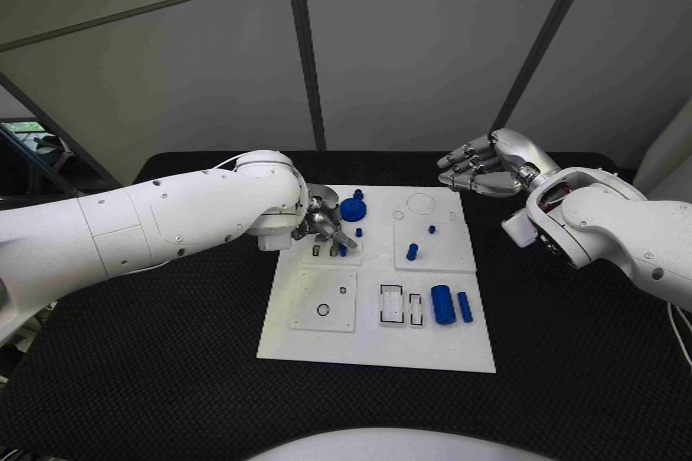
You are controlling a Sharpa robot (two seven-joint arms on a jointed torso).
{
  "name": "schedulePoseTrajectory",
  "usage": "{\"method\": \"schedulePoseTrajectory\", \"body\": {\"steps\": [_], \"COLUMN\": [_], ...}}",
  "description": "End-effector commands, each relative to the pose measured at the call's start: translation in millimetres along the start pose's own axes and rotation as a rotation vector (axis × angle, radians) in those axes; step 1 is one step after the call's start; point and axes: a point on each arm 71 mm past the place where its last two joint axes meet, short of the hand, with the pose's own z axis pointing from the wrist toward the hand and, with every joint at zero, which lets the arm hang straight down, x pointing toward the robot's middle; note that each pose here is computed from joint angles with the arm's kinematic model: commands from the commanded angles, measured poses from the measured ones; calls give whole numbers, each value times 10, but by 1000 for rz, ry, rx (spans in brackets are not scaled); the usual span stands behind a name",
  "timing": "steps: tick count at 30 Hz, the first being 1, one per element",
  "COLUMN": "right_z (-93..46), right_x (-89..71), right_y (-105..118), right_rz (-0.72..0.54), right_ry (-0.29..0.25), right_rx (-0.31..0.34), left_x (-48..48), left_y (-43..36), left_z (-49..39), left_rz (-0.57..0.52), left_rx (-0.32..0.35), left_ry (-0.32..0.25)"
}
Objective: Assemble the parts on the task board
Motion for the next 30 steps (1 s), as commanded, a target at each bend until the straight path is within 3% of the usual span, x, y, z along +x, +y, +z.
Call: {"method": "schedulePoseTrajectory", "body": {"steps": [1,18,30], "right_z": [9,18,23], "right_x": [1,2,0], "right_y": [13,4,-9], "right_rz": [-2,-8,-9], "right_ry": [8,11,16], "right_rx": [-4,-2,3], "left_x": [3,11,29], "left_y": [0,-8,30], "left_z": [-6,-3,-57], "left_rz": [6,-33,-136], "left_rx": [-5,6,31], "left_ry": [11,26,32]}}
